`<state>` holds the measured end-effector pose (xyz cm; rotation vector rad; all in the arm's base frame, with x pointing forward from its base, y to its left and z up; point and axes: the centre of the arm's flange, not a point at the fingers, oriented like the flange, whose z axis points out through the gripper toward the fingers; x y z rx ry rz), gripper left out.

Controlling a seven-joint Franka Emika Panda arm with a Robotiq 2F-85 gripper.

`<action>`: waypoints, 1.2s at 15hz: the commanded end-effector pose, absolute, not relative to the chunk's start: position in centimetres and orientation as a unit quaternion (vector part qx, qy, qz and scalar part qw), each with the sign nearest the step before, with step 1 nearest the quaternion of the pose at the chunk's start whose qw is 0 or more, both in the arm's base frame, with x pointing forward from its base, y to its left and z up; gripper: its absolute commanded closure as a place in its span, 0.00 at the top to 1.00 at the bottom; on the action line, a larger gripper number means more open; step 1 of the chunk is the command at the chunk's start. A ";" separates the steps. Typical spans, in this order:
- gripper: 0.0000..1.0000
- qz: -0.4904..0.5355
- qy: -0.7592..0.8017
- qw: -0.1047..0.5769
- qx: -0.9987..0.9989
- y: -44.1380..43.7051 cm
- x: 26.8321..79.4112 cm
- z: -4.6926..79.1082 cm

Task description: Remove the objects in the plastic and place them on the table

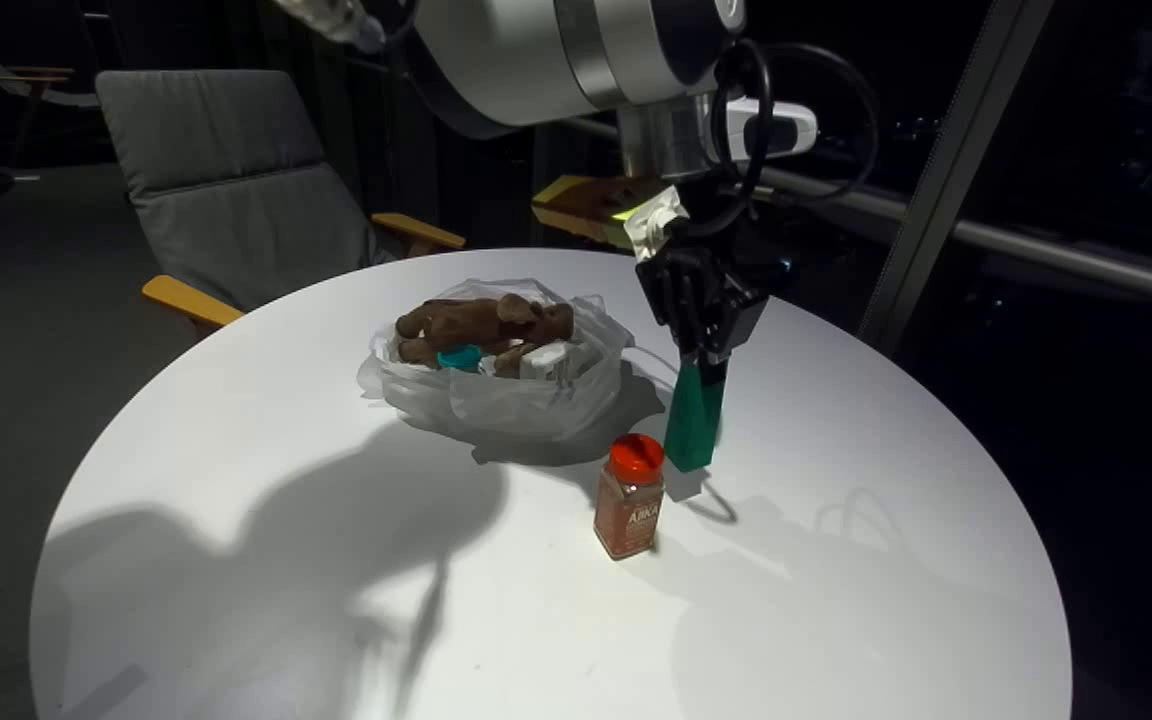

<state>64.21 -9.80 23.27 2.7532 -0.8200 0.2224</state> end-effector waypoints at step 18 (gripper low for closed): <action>1.00 0.140 -0.238 0.075 0.958 -0.6 64.1 29.2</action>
